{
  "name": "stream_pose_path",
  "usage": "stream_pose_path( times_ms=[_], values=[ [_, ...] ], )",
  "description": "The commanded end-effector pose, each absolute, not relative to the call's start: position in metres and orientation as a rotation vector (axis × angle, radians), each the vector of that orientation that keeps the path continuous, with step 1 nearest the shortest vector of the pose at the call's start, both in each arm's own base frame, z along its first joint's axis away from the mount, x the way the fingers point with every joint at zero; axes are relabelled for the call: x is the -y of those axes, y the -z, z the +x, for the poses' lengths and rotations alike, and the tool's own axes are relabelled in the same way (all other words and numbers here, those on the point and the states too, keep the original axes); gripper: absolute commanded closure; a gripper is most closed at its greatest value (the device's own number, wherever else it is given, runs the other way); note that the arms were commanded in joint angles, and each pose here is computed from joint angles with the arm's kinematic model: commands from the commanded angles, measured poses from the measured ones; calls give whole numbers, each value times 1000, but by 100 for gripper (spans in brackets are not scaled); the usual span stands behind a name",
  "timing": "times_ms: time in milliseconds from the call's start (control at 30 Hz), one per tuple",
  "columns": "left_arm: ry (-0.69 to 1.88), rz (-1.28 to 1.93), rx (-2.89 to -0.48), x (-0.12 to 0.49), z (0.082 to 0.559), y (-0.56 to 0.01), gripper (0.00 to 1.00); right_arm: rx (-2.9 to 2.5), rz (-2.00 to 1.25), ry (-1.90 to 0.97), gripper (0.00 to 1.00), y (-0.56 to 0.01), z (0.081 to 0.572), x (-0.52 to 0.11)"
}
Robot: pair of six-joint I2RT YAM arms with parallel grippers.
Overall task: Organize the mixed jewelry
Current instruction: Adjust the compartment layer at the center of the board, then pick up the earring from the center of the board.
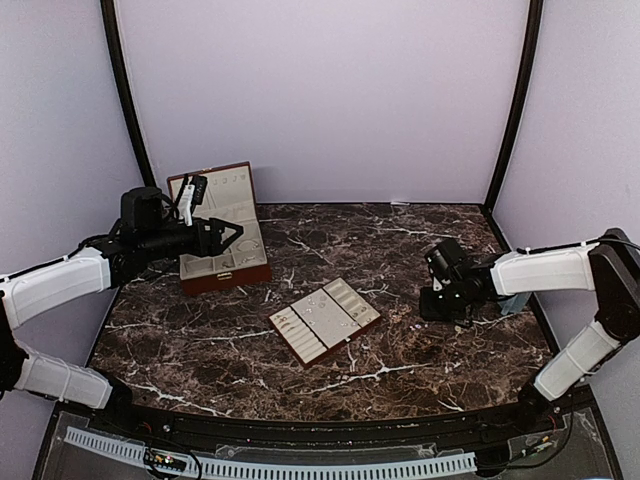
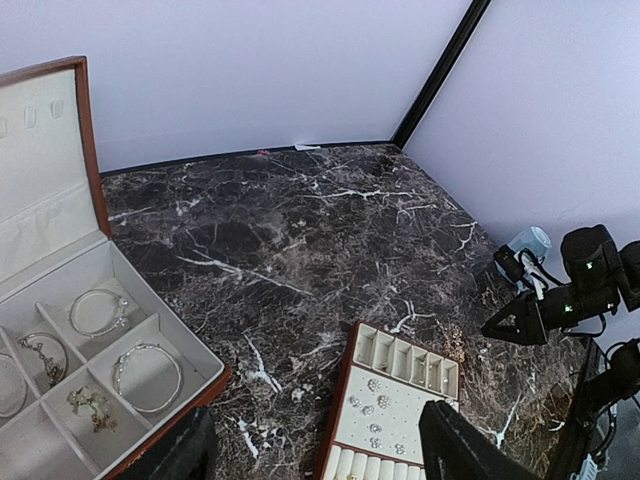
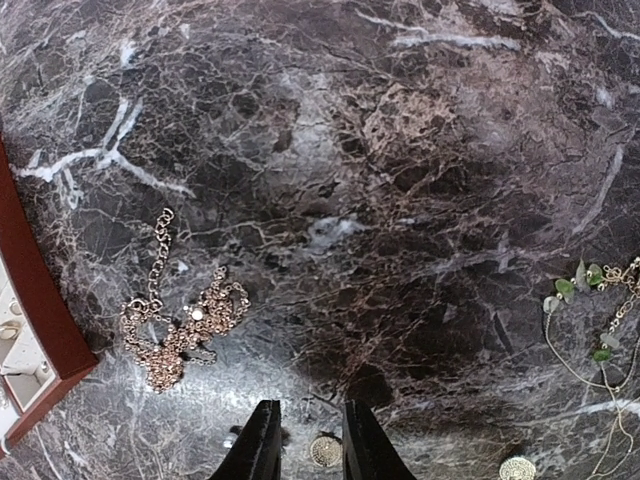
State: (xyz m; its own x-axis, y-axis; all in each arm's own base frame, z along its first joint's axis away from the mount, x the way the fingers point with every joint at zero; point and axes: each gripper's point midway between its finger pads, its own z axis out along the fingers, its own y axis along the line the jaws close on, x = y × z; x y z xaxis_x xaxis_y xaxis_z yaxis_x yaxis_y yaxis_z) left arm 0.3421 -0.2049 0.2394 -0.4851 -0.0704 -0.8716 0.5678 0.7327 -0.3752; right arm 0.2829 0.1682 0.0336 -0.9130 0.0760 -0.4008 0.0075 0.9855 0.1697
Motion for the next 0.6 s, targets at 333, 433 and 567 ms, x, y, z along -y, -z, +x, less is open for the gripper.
stream_pose_path(
  times_ms=[333,433,567],
  values=[
    [794,386,-1915,201,339,-246,27,-2743,133,-205,94,-16,282,-161],
    [795,387,-1915,201,339,-245,27,-2745,138,-209,94,-15,281,-161],
    [795,387,-1914,201,339,-246,27,-2744,143,-225,97,-16,280,-162]
  ],
)
